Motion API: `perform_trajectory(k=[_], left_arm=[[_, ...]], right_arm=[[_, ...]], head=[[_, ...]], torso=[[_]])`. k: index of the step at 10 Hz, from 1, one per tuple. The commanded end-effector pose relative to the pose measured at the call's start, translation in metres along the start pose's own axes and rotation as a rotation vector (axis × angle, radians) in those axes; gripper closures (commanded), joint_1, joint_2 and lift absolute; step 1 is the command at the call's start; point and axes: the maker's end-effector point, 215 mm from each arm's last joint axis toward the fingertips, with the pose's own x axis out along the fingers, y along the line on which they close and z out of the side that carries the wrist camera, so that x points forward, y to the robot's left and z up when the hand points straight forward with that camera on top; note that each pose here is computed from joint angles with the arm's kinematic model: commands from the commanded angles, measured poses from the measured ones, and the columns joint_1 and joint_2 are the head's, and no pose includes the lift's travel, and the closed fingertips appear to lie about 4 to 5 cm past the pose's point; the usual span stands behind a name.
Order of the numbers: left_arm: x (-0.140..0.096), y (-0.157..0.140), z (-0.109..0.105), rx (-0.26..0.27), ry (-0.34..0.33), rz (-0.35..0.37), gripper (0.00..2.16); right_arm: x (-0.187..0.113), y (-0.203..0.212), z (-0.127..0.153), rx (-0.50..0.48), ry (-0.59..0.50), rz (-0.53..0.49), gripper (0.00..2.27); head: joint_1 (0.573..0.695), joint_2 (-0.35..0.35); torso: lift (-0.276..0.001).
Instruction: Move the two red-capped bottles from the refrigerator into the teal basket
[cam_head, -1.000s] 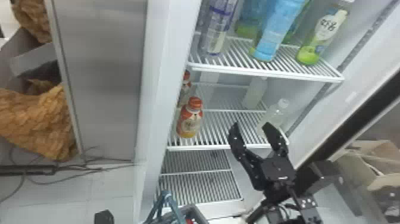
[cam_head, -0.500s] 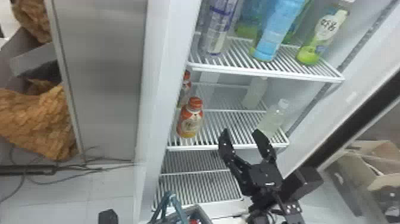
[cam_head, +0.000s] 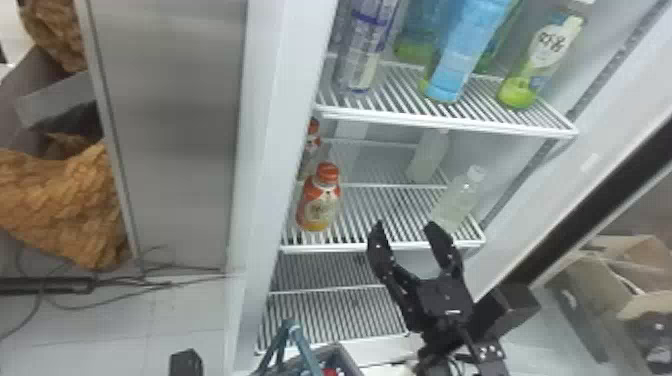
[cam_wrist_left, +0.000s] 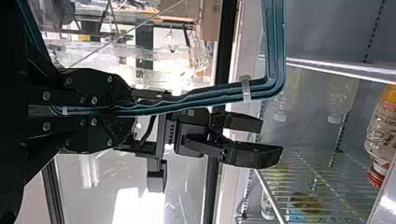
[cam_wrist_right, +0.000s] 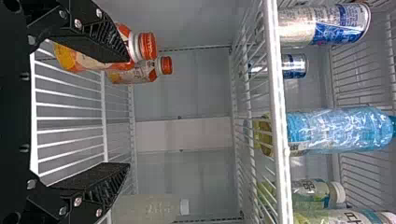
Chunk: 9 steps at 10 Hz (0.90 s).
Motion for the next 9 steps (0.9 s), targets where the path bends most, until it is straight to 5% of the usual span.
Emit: perform_trajectory(k=[1, 9], left_arm=[[0.0, 0.001, -0.004, -0.009, 0.014, 0.003, 1.09], [0.001, 0.001, -0.012, -0.017, 0.042, 0.007, 1.09]], right_arm=[[0.0, 0.0, 0.001, 0.001, -0.007, 0.004, 0.24], [0.006, 0.0, -0.007, 0.003, -0.008, 0.042, 0.24]], head=[[0.695, -0.35], [0.695, -0.35]], torso=[[-0.228], [-0.228]])
